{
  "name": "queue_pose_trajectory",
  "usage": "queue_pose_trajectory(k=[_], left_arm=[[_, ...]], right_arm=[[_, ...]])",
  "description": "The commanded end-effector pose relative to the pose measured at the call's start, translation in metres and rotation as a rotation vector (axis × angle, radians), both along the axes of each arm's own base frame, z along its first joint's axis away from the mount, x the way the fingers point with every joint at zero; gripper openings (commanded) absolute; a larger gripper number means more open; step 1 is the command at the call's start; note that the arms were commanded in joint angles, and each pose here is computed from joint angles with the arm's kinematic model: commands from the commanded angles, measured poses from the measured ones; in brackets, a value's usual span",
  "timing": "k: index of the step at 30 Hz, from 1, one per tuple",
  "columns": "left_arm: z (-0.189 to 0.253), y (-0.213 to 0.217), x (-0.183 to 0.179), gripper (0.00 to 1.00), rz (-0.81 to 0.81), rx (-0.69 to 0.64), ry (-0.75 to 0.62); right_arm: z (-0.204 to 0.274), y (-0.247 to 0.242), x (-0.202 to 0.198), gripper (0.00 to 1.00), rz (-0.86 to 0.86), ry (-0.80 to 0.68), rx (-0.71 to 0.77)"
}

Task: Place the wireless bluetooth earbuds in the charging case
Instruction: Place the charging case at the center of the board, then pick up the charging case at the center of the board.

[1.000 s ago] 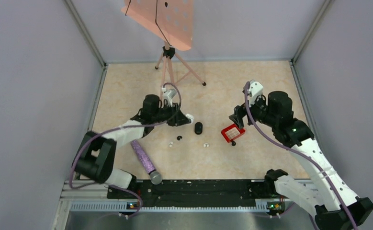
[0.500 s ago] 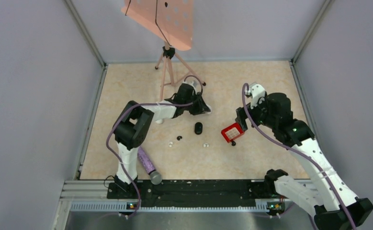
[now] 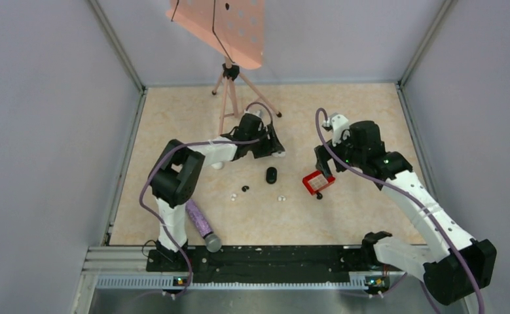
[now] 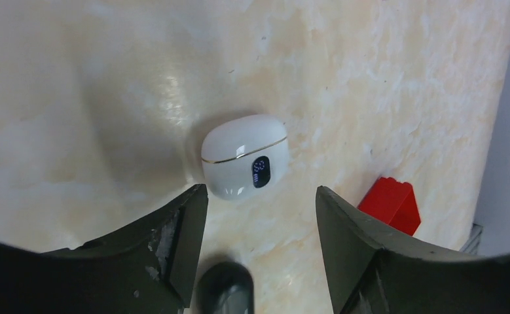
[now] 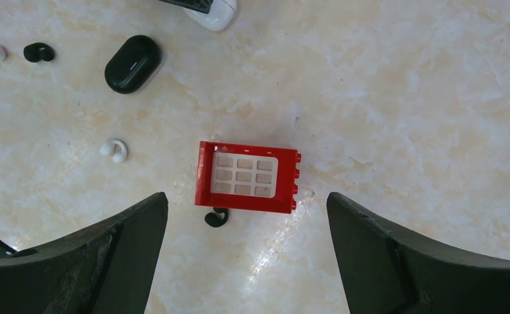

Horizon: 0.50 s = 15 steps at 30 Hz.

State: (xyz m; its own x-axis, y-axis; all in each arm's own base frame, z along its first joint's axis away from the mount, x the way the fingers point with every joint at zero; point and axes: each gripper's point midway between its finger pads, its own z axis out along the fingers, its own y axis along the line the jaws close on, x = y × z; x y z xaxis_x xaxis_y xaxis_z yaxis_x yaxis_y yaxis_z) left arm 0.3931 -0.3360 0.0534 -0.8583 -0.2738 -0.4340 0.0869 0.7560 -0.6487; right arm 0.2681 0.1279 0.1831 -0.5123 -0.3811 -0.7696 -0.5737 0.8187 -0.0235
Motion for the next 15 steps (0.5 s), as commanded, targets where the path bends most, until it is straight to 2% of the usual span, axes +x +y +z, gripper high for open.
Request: queue_pose_trajectory(k=[1, 5, 7, 9, 11, 12, 15], left_arm=[[0.041, 0.037, -0.004, 0.67, -0.068, 0.076, -0.105], [0.050, 0.076, -0.043, 0.67, -0.288, 0.222, -0.129], [0.054, 0.096, -0.067, 0.65, -0.424, 0.291, -0.197], [0.061, 0.120, -0.089, 0.65, -0.563, 0.402, -0.321], [0.060, 0.151, -0.098, 0.66, -0.561, 0.523, -0.354], [0.061, 0.162, -0.105, 0.65, -0.556, 0.520, -0.345], [0.074, 0.179, -0.115, 0.65, -0.495, 0.426, -0.355]], right_arm=[[0.018, 0.016, 0.020, 0.90, 0.039, -0.068, 0.071], [0.010, 0.035, 0.024, 0.86, 0.106, -0.066, 0.136], [-0.002, 0.044, 0.025, 0.81, 0.155, -0.058, 0.157], [-0.016, 0.049, 0.031, 0.76, 0.138, -0.028, 0.177], [-0.032, 0.056, 0.034, 0.71, 0.096, 0.062, 0.211], [-0.036, 0.061, 0.033, 0.68, 0.103, 0.088, 0.222], [-0.049, 0.082, 0.025, 0.67, 0.184, 0.105, 0.187]])
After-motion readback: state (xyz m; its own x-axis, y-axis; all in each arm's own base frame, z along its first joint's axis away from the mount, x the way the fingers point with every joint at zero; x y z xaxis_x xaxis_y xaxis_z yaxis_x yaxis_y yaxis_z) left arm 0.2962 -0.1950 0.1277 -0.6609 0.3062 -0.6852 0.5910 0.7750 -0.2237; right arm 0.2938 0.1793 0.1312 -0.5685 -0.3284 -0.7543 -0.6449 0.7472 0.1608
